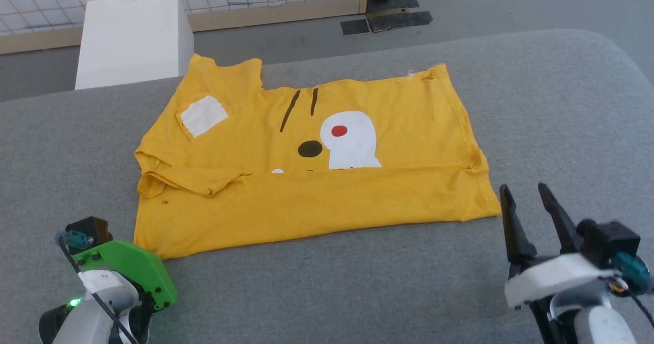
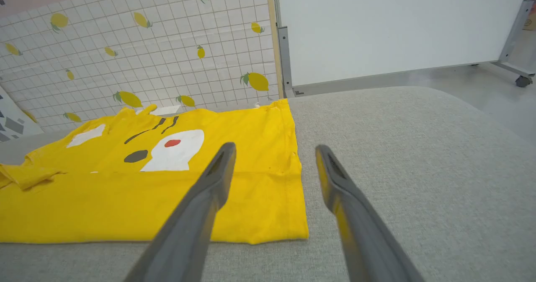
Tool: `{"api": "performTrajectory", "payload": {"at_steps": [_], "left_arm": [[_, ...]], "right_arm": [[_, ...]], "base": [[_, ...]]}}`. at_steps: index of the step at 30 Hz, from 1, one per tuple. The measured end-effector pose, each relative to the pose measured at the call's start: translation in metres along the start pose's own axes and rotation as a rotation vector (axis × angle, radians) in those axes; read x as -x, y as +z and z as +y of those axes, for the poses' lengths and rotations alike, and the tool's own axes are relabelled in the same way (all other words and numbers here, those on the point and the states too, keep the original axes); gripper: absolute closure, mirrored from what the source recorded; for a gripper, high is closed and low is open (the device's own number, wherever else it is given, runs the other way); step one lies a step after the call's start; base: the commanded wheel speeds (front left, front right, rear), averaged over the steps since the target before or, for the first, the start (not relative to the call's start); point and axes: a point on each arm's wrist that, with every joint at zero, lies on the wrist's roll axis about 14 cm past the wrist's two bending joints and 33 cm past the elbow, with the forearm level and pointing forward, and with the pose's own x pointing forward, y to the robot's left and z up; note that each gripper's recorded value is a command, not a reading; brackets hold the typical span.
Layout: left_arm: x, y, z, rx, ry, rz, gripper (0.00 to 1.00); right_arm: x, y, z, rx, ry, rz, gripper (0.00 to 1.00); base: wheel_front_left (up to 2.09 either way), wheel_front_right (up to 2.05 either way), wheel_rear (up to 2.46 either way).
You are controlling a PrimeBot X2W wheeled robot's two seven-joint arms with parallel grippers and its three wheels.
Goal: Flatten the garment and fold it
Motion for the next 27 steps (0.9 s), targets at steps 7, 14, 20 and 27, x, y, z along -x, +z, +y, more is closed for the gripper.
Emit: {"api": "performTrajectory", "payload": {"at_steps": [7,14,20,27], "left_arm": [[0.001,0.000,0.000,-0.002,-0.015,-0.007,1.00],[0.001,-0.001,0.001,0.002,-0.024,-0.012,1.00],[0.001,-0.003,0.004,0.005,-0.028,-0.017,1.00],[0.002,0.003,0.004,0.004,-0.043,-0.074,1.00]], "right_arm": [[-0.028,-0.040,-0.023,-0.048,-0.071,0.291,0.00],[-0.033,-0.090,-0.023,-0.049,-0.079,0.692,0.00],[-0.029,-0.107,-0.022,-0.037,-0.084,0.894,0.55],[-0.039,-0.097,-0.016,-0.022,-0.065,0.855,1.00]], "base": [[0.00,0.00,0.00],[0.00,0.00,0.00],[0.00,0.00,0.00],[0.00,0.00,0.00]]}}
